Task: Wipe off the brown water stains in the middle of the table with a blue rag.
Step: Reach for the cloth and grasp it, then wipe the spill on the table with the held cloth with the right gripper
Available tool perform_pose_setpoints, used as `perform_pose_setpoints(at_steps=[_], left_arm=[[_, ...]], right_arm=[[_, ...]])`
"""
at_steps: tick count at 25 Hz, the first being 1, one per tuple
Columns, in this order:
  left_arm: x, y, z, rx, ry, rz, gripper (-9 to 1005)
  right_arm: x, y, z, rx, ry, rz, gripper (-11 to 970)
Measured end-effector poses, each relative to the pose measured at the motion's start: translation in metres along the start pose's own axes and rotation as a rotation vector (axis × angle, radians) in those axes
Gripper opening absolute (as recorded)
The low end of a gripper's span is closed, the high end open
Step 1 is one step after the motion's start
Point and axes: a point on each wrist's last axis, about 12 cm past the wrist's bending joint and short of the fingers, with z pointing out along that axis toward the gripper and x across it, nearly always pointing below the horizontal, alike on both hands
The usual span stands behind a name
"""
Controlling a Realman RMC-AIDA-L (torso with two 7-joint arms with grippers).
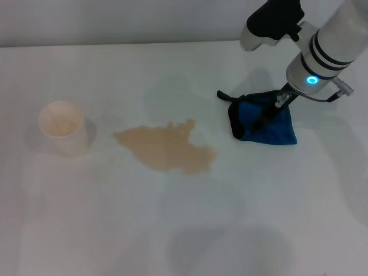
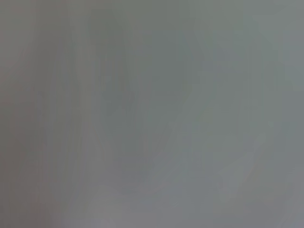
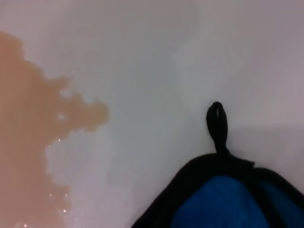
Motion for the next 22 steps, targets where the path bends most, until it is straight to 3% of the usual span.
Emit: perform_pose_setpoints(at_steps=[22], left_arm=[[0.000, -0.003, 0.001, 0.007, -0.007, -0.010, 881]], right_arm=[[0.010, -0.002, 0.006, -0.015, 0.012, 0.036, 616]])
